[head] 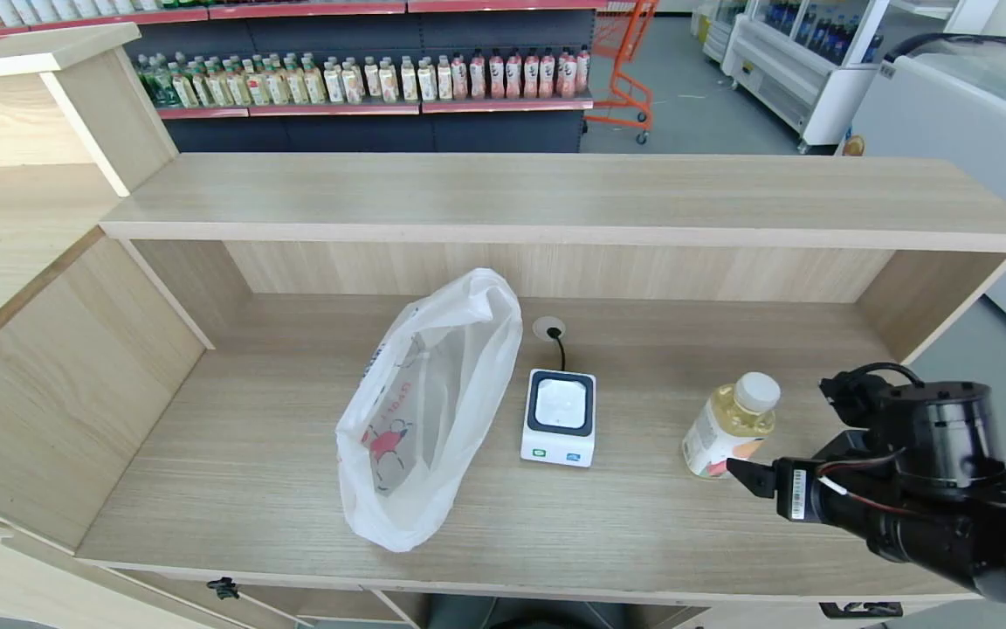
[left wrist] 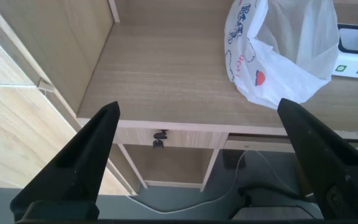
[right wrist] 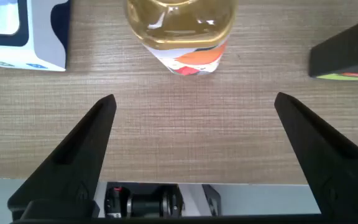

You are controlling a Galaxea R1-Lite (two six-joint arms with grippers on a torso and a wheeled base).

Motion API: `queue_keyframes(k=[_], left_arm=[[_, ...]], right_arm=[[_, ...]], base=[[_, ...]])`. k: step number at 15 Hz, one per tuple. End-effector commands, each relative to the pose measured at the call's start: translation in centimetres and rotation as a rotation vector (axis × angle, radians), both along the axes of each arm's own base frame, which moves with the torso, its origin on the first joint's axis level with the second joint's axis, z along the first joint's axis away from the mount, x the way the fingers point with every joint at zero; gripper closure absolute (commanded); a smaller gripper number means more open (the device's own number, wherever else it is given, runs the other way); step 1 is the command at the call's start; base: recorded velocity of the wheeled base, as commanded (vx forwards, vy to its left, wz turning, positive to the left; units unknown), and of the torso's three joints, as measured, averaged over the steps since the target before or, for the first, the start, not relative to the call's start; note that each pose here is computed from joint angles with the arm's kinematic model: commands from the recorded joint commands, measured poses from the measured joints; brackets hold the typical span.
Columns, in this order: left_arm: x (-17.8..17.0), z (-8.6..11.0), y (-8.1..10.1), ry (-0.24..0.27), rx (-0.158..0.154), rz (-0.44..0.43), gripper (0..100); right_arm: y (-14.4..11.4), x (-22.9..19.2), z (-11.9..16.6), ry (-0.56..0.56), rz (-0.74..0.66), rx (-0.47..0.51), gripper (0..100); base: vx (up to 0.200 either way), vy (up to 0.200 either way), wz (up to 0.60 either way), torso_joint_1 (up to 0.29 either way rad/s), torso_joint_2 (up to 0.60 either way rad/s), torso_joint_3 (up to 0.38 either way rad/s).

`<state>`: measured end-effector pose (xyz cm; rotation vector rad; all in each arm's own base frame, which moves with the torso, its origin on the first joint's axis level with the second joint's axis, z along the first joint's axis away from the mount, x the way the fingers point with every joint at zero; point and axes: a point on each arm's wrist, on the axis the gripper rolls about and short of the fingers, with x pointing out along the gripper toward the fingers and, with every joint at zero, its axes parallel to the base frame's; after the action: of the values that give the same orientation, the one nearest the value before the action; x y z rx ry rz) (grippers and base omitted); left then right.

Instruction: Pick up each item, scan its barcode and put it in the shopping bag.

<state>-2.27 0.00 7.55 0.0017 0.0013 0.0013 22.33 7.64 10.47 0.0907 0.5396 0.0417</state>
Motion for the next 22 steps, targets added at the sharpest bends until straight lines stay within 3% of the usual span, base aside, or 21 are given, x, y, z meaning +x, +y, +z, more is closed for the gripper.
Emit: queue_keyframes(k=[1,7,22], left_arm=[[0.0,0.0,0.0,0.000,0.000,0.000,0],[0.0,0.0,0.0,0.000,0.000,0.000,0],[0.0,0.0,0.0,0.000,0.000,0.000,0]], right_arm=[[2.1,0.8,-3.2,0.061,0.029,-0.036,0],[3.0,2.8,-4.9,-0.042,-0.023,-0.052,0],[3.5,6.5,-4.4,-0.217,-0.026,-0.063,0]], base=[[0.000,0.000,0.00,0.000,0.00,0.000],[0.000,0.000,0.00,0.000,0.00,0.000],[0.000,0.000,0.00,0.000,0.00,0.000]])
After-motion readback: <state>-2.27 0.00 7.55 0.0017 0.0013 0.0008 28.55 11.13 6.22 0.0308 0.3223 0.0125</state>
